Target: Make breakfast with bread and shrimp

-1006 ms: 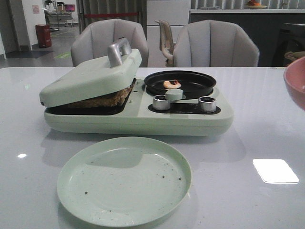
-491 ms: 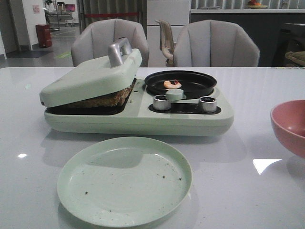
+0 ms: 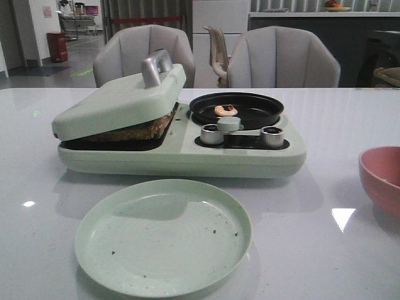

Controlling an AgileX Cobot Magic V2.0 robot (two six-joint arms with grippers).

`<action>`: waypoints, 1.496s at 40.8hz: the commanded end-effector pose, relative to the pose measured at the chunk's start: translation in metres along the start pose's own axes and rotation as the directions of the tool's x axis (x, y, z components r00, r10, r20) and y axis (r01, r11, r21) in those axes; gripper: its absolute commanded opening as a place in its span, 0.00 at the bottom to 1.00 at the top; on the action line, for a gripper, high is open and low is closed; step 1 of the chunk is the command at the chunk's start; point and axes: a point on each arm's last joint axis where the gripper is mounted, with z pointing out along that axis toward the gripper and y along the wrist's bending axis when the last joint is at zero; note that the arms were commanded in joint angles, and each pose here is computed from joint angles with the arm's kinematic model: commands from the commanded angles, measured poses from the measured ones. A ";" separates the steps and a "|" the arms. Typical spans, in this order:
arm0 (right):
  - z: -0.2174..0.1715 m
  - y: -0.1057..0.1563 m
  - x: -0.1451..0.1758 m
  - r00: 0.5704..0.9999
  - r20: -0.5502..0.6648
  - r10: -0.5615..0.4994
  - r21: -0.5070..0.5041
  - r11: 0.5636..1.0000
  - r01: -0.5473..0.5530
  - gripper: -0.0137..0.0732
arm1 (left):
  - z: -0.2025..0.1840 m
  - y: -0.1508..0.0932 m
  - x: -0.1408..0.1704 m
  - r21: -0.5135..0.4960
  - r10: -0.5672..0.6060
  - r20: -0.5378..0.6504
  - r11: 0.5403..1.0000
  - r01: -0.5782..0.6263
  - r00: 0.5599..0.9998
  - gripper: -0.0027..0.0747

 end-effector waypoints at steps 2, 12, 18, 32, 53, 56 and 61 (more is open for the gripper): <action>-0.039 0.004 -0.019 0.991 0.128 -0.029 0.003 1.000 0.029 0.67 | -0.007 0.000 -0.013 0.005 -0.009 0.099 1.000 0.008 0.995 0.18; -0.103 0.045 -0.009 0.947 0.287 -0.145 -0.042 0.986 0.164 0.67 | -0.007 0.000 -0.013 0.005 -0.009 0.099 1.000 0.008 0.995 0.18; -0.143 0.074 0.014 0.896 0.374 -0.239 -0.081 0.954 0.288 0.67 | -0.007 0.000 -0.013 0.005 -0.009 0.099 1.000 0.008 0.995 0.18; -0.178 0.062 0.086 0.861 0.424 -0.281 -0.072 0.937 0.342 0.67 | -0.007 0.000 -0.013 0.005 -0.009 0.099 1.000 0.008 0.995 0.18; -0.178 0.039 0.158 0.845 0.482 -0.232 -0.086 0.947 0.309 0.60 | -0.007 0.000 -0.013 0.005 -0.009 0.099 1.000 0.008 0.995 0.18; -0.179 0.039 0.158 0.843 0.485 -0.231 -0.086 0.947 0.309 0.50 | -0.007 0.000 -0.013 0.005 -0.009 0.099 1.000 0.008 0.995 0.18; -0.179 0.039 0.158 0.843 0.485 -0.231 -0.086 0.947 0.309 0.30 | -0.007 0.000 -0.013 0.005 -0.009 0.099 1.000 0.008 0.995 0.18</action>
